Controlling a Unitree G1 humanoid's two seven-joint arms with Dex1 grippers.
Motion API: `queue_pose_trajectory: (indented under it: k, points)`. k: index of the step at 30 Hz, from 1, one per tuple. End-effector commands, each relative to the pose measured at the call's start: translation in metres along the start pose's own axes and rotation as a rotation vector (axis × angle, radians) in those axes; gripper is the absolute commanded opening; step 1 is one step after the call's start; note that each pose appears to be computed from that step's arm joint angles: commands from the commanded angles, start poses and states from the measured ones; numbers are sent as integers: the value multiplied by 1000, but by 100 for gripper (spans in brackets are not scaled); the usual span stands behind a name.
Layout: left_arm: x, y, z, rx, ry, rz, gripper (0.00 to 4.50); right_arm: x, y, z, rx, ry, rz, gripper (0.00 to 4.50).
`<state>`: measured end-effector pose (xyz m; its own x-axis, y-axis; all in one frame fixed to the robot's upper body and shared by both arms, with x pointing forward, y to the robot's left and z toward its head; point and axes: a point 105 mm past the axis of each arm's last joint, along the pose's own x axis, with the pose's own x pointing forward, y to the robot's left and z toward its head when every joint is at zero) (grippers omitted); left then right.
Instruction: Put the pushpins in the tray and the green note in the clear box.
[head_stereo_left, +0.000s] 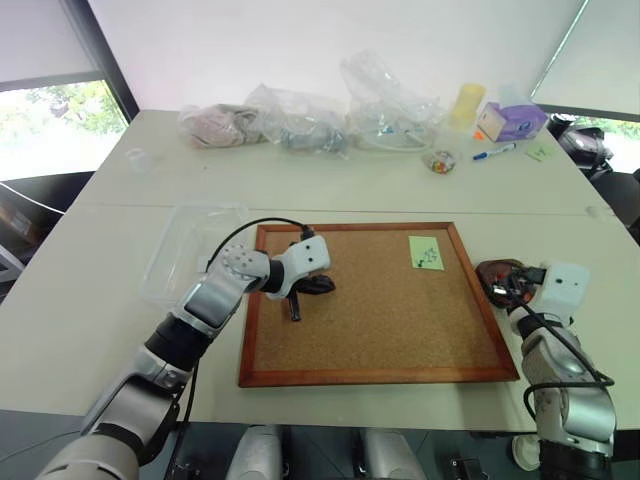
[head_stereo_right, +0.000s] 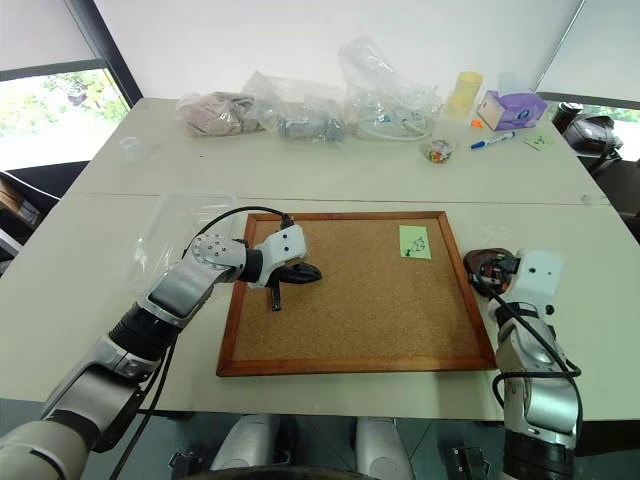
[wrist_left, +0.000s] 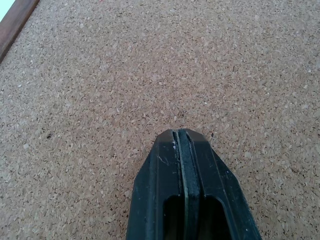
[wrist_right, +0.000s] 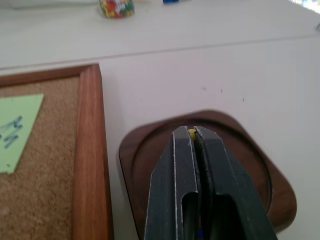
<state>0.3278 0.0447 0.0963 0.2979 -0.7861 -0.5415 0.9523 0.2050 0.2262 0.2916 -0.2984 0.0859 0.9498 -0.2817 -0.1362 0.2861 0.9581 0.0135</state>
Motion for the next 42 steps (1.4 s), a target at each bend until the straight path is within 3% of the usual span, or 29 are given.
queue_pose_trajectory:
  k: [1, 3, 6, 13, 23, 29, 31, 36, 42]
  points:
    - [4, -3, -18, -22, 71, 0, 0, 2, -4, 8, -2, -18, -14, 3]
    - [4, -3, -18, -23, 70, 1, 0, 2, -5, 8, -5, -19, -16, 3]
    - [4, -2, -18, -25, 68, 4, 0, 4, -9, 6, -6, -14, -34, 91]
    - [3, -1, -17, -30, 63, 11, 0, 4, -14, 5, 0, -6, -63, 439]
    - [4, -1, -15, -29, 56, 12, 0, 4, -17, 21, 73, -69, -60, 448]
    - [4, -1, -16, -29, 56, 13, 0, -4, 19, 60, -37, -251, 140, 448]
    - [3, -1, -16, -28, 57, 13, 0, -7, 55, 58, -57, -228, 313, 448]
    - [3, 0, -16, -25, 56, 15, 0, -10, 98, 35, -40, -122, 505, 448]
    - [3, 1, -16, -28, 56, 18, 0, -5, 116, 11, -14, -47, 548, 448]
